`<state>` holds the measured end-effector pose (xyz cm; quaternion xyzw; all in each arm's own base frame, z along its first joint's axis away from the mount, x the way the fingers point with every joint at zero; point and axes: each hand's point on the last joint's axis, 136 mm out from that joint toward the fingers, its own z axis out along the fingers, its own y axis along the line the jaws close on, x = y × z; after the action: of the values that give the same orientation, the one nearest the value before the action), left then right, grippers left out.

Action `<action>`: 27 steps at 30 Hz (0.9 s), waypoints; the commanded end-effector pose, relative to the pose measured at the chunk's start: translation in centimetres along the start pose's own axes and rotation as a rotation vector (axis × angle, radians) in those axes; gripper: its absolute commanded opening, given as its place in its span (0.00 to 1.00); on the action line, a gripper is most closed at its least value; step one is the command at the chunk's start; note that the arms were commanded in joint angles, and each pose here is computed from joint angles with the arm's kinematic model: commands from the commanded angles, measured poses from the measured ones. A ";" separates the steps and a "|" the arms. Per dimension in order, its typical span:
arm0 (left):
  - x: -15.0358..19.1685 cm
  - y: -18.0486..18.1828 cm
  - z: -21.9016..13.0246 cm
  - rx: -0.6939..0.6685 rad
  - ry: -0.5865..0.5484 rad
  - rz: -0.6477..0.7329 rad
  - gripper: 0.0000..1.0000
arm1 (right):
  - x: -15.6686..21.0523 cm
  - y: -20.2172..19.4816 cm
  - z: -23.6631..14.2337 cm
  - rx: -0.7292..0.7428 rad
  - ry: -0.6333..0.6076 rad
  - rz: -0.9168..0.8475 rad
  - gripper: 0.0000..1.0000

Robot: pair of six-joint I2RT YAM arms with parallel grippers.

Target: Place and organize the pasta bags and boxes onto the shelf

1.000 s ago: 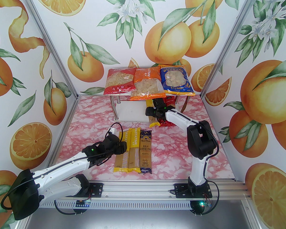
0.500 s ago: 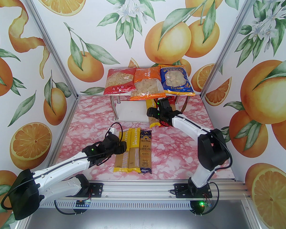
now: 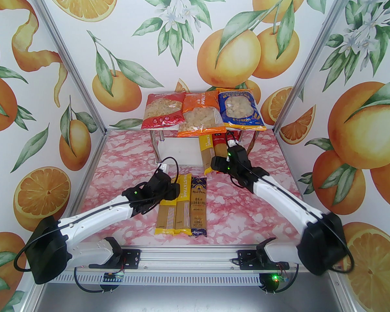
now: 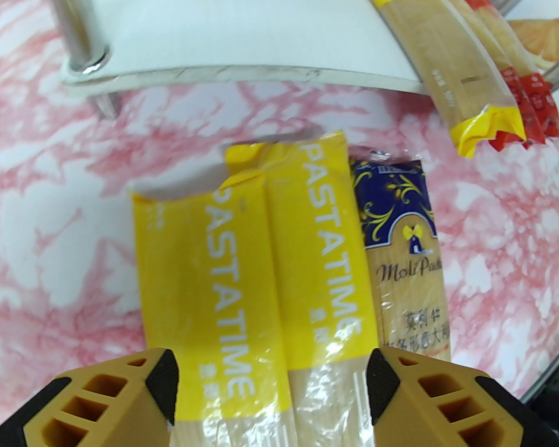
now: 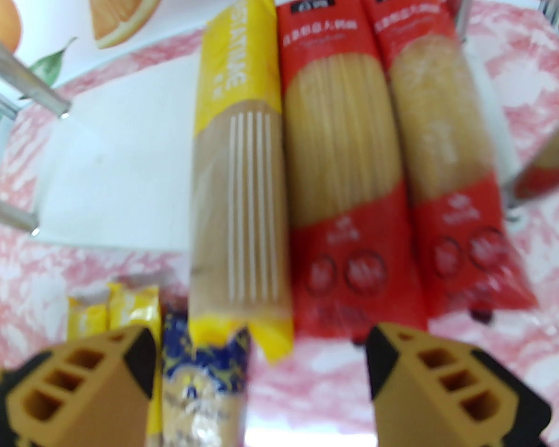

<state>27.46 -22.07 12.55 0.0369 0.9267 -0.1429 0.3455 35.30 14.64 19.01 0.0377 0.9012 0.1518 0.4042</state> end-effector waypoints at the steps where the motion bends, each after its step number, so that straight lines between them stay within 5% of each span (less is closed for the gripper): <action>1: 1.3 0.8 0.3 -0.044 0.071 0.001 0.73 | 2.9 -1.0 -2.1 0.025 0.056 -0.042 0.81; 14: 8.0 1.4 -0.9 0.020 0.193 -0.066 0.91 | 7.9 -0.9 -5.4 -0.035 0.130 -0.055 0.99; 27: 11.5 2.7 0.2 0.022 0.249 -0.121 0.98 | 7.2 -0.4 -5.3 -0.053 0.114 -0.048 0.99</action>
<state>19.10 -19.04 4.00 0.0048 0.9664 -0.1449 0.2120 26.57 14.09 16.69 -0.0041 0.9213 0.1593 0.3548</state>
